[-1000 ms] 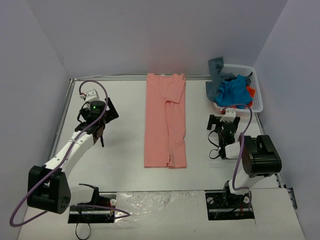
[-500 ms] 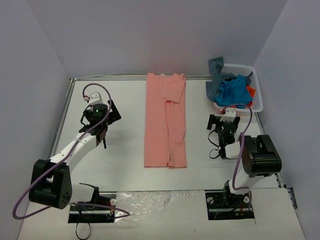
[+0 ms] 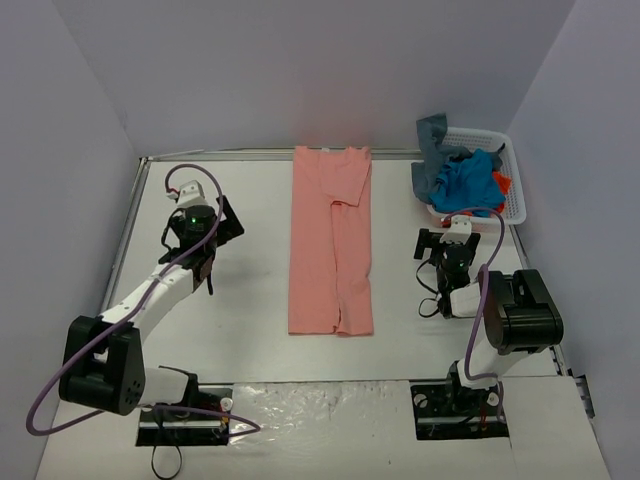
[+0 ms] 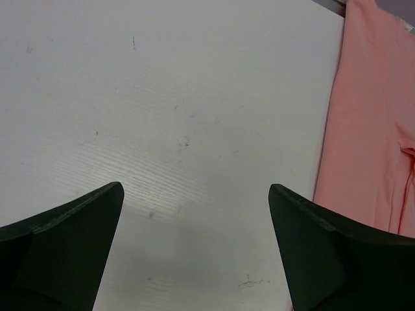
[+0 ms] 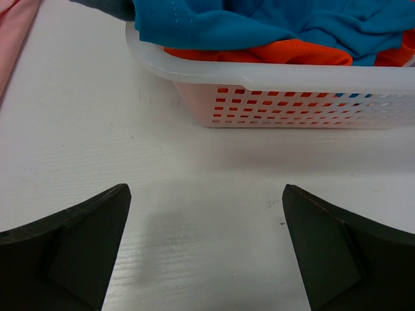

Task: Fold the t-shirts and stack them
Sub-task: Grab the bottom of the folded rectangular tshirt with both arms

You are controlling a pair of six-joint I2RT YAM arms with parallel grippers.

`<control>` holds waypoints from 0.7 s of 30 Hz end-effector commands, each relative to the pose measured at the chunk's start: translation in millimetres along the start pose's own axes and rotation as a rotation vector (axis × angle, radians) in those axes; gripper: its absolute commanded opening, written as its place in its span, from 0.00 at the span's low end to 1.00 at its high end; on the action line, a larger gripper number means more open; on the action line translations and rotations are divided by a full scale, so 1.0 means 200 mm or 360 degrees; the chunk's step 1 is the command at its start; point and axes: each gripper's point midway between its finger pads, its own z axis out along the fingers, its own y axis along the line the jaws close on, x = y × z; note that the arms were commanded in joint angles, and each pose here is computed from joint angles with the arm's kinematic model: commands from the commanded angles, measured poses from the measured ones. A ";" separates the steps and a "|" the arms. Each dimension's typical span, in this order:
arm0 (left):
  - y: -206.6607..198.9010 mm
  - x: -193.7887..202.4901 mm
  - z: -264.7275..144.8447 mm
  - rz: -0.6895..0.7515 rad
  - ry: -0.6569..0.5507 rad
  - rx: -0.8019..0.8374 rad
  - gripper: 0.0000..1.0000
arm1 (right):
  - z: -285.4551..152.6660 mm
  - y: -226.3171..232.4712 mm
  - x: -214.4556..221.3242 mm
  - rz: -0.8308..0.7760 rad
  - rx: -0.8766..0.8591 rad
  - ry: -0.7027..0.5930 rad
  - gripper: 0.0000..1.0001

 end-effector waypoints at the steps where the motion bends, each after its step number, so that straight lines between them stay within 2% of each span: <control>1: 0.03 -0.07 -0.03 -0.0042 -0.0074 -0.0038 0.94 | 0.05 0.00 -0.21 0.0060 0.0003 -0.0235 1.00; 8: 0.01 -0.05 -0.02 -0.0043 -0.0091 0.0005 0.94 | 0.05 -0.02 -0.21 0.0072 0.0041 -0.0228 1.00; 21: 0.14 -0.04 0.00 -0.0040 -0.0137 -0.0193 0.94 | 0.04 -0.01 -0.24 0.0041 0.0055 -0.0216 1.00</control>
